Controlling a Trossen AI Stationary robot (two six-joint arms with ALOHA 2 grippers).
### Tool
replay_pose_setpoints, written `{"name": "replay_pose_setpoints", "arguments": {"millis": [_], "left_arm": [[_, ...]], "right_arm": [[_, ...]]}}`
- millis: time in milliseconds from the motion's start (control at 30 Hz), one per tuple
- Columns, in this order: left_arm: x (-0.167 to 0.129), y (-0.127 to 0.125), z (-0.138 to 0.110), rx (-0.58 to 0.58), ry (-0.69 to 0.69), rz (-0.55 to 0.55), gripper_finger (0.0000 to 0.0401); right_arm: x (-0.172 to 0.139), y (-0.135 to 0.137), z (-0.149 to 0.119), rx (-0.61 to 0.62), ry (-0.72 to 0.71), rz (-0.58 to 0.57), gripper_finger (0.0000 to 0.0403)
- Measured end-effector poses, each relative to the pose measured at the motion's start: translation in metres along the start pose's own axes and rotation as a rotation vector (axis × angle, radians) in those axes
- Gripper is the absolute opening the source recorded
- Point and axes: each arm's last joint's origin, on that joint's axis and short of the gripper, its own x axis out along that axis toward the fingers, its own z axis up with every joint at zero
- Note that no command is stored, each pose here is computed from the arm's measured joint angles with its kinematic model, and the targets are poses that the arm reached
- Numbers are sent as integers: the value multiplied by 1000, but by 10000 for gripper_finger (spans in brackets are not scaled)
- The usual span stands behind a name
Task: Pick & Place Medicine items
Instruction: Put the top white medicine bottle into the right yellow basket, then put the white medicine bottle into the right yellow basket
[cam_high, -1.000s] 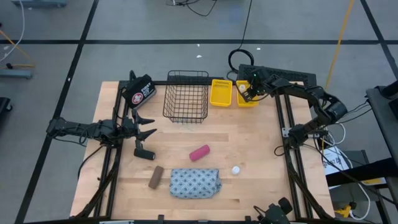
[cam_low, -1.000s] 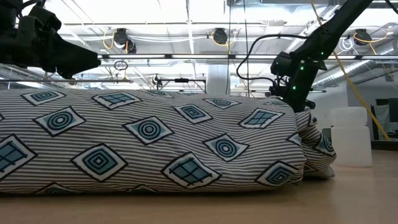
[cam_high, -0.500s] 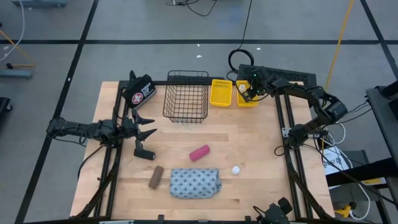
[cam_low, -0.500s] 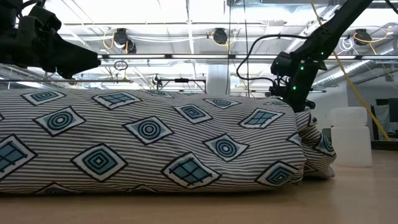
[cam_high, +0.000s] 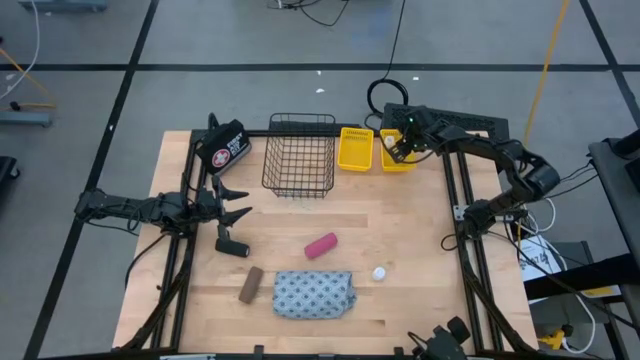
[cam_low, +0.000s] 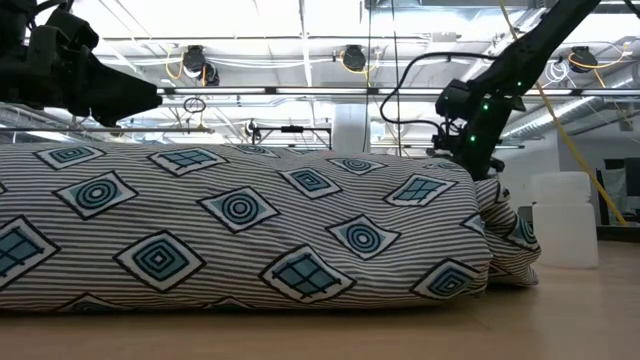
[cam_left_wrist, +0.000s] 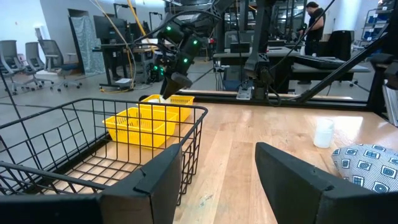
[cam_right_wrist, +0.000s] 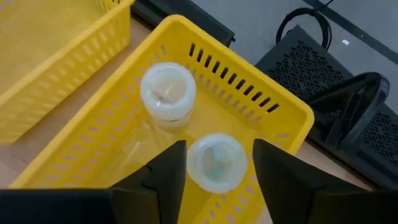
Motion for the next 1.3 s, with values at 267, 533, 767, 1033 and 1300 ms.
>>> {"name": "replay_pose_setpoints", "arguments": {"millis": [267,533,767,1033,1300], "left_arm": [[0,0,0,0,0,0,214],[0,0,0,0,0,0,214],[0,0,0,0,0,0,214],[0,0,0,0,0,0,214],[0,0,0,0,0,0,214]], "right_arm": [[-17,0,5,0,-65,1,177],[-48,24,9,-31,-160,159,179],[-74,64,7,-114,-227,363,174],[-103,140,-9,-249,-290,656,174],[-148,210,-48,-418,-521,1006,169]]}}
